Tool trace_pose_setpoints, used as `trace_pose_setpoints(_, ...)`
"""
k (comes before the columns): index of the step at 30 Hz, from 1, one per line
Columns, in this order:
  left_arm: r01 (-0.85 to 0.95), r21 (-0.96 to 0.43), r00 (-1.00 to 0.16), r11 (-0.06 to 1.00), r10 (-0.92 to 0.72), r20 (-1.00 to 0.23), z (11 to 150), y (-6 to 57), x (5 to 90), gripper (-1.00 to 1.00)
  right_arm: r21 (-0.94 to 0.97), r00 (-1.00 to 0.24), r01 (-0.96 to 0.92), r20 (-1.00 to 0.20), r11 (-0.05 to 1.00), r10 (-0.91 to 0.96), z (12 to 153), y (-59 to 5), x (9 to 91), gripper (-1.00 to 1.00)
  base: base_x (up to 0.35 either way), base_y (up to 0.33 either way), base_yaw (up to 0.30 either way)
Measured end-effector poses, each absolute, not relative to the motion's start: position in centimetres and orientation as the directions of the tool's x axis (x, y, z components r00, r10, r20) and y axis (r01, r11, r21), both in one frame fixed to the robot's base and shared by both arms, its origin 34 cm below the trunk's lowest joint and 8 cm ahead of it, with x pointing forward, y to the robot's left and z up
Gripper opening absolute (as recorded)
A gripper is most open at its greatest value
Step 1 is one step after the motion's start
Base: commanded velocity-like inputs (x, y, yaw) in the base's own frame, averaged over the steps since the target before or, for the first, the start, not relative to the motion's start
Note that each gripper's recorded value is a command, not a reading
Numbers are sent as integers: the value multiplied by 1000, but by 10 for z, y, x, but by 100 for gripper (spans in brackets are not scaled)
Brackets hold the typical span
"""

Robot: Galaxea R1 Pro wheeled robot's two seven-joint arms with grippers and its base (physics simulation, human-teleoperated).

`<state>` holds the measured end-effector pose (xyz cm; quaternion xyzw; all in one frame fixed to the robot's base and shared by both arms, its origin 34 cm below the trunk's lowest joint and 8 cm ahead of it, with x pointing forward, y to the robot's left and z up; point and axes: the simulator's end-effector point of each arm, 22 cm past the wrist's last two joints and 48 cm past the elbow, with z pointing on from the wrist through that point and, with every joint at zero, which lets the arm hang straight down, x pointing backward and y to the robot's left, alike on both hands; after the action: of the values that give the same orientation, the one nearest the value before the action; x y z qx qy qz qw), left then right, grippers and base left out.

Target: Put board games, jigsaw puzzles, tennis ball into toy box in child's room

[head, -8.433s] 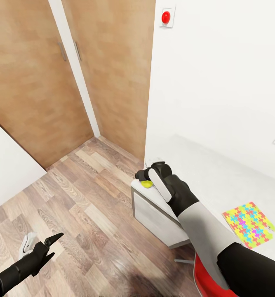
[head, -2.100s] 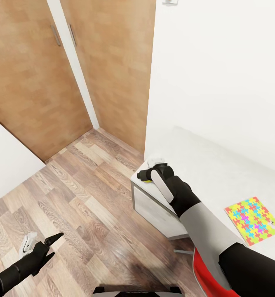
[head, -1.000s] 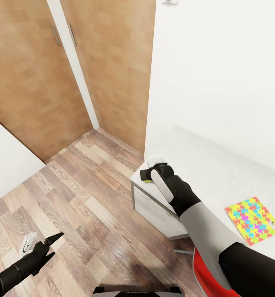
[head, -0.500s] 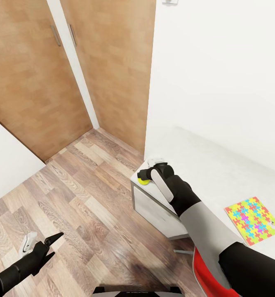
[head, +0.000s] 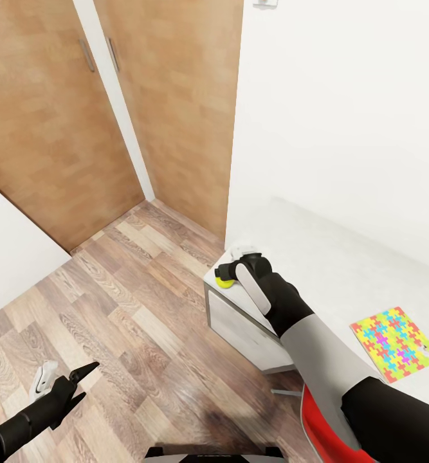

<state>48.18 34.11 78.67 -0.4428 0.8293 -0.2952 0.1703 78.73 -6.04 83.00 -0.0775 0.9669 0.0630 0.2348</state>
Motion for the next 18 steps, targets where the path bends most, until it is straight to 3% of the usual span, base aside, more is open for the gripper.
trace_pose_setpoints(18, -634, -640, -551, 434, -834, -19, 786, 340, 482, 100, 113, -864, -162, -495, 980, -86, 849, -63, 798, -100, 0, 0, 0)
